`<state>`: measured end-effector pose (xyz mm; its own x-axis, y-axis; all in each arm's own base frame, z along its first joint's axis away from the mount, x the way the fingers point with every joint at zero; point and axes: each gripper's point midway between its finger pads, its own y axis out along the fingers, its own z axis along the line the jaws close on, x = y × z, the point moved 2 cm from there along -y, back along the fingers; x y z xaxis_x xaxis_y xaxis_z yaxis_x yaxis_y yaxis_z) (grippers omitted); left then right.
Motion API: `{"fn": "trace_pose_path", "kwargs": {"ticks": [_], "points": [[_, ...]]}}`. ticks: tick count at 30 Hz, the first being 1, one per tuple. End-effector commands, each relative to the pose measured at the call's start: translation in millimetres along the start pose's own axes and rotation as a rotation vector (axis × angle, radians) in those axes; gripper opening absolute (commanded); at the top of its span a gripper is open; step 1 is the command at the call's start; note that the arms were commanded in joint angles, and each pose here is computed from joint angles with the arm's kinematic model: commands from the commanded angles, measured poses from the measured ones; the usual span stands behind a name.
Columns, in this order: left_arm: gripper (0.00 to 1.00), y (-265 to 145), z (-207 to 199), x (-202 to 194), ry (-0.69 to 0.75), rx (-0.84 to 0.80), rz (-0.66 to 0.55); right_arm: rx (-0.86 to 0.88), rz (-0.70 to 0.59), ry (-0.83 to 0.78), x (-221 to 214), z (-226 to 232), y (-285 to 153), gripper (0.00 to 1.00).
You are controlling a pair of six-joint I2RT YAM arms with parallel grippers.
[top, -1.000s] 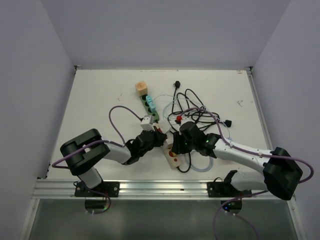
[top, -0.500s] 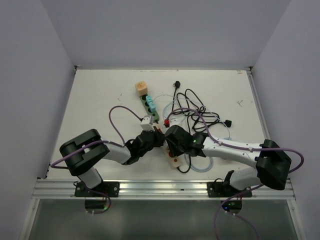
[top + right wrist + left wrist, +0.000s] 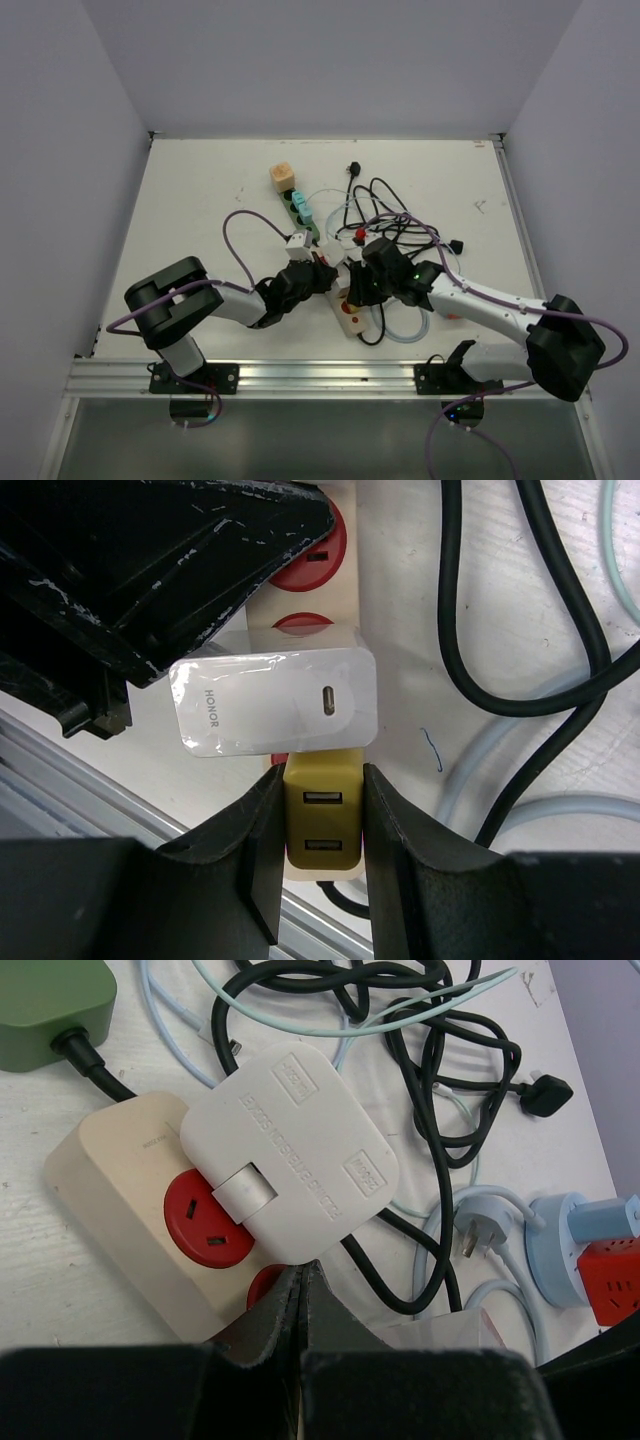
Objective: Pull the plug off the socket
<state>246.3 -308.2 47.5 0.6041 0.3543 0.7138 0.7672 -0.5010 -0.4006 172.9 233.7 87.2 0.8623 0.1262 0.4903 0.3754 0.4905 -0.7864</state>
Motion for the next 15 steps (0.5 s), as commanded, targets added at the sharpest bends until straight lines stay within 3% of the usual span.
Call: {"fn": "trace_pose_path", "kwargs": {"ticks": [1, 7, 15], "points": [[0.0, -33, 108, -67, 0.22, 0.362, 0.262, 0.219, -0.174, -0.022, 52, 73, -24, 0.0], [0.0, -33, 109, -68, 0.222, 0.366, 0.264, 0.135, -0.123, -0.155, 36, 97, -17, 0.0], [0.0, -33, 109, -68, 0.223, 0.366, 0.264, 0.231, -0.112, -0.085, 34, 87, -28, 0.0]]}}
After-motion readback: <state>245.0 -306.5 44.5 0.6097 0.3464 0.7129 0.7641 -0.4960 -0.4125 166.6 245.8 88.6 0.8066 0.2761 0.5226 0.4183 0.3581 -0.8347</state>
